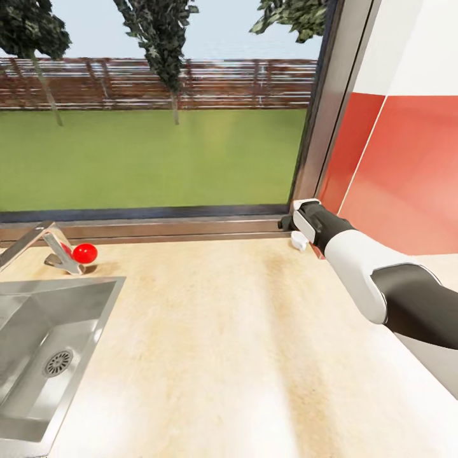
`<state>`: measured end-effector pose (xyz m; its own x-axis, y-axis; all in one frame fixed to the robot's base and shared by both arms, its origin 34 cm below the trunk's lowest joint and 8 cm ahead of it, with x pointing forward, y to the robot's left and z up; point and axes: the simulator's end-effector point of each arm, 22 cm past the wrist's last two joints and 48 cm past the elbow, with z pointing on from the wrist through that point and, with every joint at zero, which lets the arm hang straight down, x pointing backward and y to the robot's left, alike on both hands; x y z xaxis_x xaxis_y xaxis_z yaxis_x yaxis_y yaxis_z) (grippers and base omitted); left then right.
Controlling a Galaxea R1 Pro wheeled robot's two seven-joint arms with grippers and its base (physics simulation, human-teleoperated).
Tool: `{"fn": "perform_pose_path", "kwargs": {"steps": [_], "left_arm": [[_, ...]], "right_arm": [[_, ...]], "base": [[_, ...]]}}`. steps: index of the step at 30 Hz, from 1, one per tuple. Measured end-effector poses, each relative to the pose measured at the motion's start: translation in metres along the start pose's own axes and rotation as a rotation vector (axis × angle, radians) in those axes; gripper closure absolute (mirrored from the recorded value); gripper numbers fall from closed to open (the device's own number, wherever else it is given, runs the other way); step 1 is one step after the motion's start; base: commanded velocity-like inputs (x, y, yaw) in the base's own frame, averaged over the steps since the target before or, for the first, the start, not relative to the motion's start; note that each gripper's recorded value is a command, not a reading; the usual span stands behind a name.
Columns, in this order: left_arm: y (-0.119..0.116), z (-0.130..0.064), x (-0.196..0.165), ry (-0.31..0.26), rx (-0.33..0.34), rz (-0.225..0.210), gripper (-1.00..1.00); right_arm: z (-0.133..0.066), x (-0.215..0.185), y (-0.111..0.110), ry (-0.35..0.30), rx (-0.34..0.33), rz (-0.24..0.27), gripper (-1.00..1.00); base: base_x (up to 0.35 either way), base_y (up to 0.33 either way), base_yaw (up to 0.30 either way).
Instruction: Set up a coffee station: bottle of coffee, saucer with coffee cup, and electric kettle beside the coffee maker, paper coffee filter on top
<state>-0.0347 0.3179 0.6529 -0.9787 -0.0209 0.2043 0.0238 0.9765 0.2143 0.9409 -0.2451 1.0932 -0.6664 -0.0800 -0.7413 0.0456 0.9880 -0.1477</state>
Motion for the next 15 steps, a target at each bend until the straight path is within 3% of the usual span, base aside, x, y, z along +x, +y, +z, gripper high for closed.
{"fn": "perform_pose_path", "kwargs": {"steps": [15], "left_arm": [[0.001,-0.002,0.009,0.023,-0.001,0.005,-1.00]], "right_arm": [[0.013,0.008,-0.001,0.013,0.004,-0.002,-1.00]], "base": [[0.000,0.000,0.004]]}}
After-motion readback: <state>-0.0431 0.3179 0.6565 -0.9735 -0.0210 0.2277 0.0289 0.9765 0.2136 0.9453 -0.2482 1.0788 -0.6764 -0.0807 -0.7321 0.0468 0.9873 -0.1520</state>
